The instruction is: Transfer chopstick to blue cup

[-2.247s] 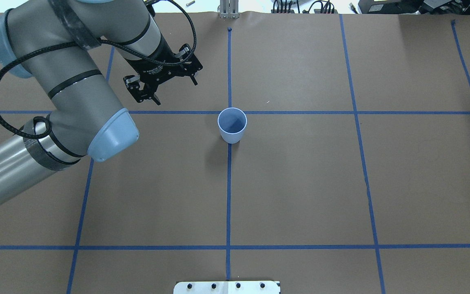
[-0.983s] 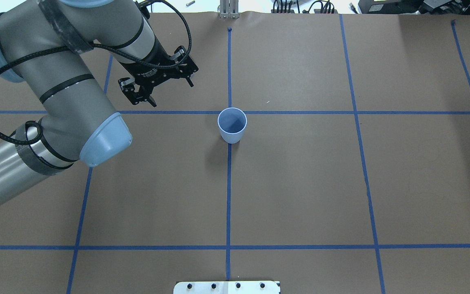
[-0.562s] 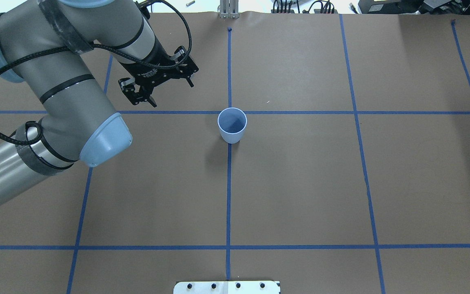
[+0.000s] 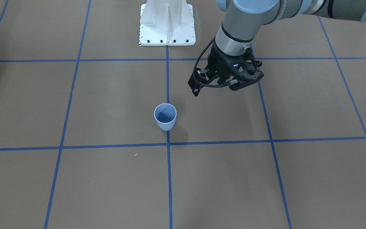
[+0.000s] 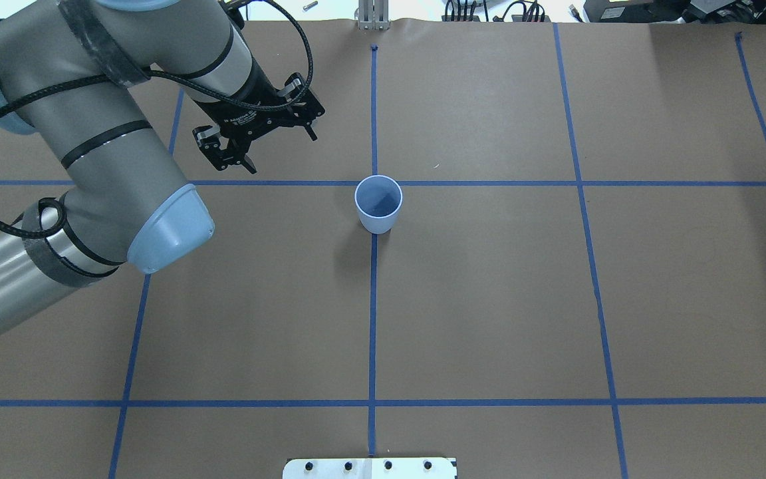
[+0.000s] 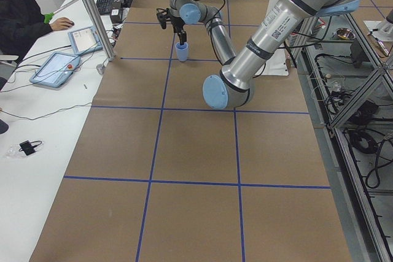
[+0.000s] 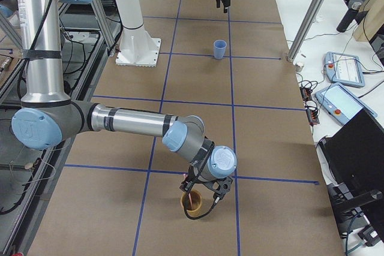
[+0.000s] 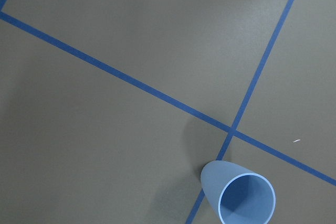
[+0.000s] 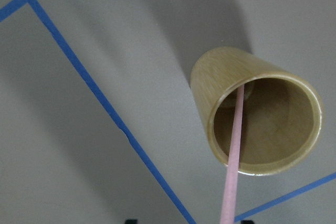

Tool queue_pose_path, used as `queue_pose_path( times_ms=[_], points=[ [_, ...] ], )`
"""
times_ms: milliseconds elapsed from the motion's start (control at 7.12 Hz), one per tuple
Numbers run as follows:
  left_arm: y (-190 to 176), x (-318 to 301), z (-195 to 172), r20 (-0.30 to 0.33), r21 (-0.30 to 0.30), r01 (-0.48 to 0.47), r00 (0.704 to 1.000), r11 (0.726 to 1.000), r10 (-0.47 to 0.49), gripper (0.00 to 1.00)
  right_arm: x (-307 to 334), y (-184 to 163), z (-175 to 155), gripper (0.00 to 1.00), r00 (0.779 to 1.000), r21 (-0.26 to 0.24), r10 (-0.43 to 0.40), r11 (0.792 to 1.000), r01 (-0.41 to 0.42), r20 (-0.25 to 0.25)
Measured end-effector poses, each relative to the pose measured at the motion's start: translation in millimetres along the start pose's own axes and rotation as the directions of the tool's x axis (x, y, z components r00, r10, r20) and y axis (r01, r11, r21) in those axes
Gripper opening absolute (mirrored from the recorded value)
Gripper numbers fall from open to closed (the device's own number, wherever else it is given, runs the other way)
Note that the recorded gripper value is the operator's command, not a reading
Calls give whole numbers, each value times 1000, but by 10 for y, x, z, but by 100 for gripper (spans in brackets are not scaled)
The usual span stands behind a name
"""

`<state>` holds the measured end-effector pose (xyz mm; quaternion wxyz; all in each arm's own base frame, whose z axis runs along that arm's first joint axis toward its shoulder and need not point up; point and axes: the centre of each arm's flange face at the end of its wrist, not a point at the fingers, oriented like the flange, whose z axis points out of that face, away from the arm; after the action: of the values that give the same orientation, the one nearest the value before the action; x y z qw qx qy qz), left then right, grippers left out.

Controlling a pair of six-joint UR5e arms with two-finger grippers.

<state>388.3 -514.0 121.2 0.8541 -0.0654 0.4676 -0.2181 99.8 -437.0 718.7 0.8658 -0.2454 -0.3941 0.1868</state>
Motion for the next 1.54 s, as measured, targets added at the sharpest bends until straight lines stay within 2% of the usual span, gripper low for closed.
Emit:
queue_pose_path(
  times_ms=[281, 562, 983, 1545],
  points=[
    [4, 4, -6, -1, 0, 2, 1000, 1000, -2, 99, 43, -8, 39, 8, 1000, -8, 7, 1000, -7, 0],
    [9, 10, -9, -2, 0, 1, 1000, 1000, -1, 99, 46, 7, 45, 0, 1000, -9, 10, 1000, -10, 14],
    [9, 5, -4, -1, -2, 2, 1000, 1000, -2, 99, 7, 42, -41, 0, 1000, 7, 3, 1000, -3, 30],
    [13, 14, -12, -3, -1, 1, 1000, 1000, -1, 99, 165, 225, -298, 0, 996, 32, 53, 998, -55, 67]
  ],
)
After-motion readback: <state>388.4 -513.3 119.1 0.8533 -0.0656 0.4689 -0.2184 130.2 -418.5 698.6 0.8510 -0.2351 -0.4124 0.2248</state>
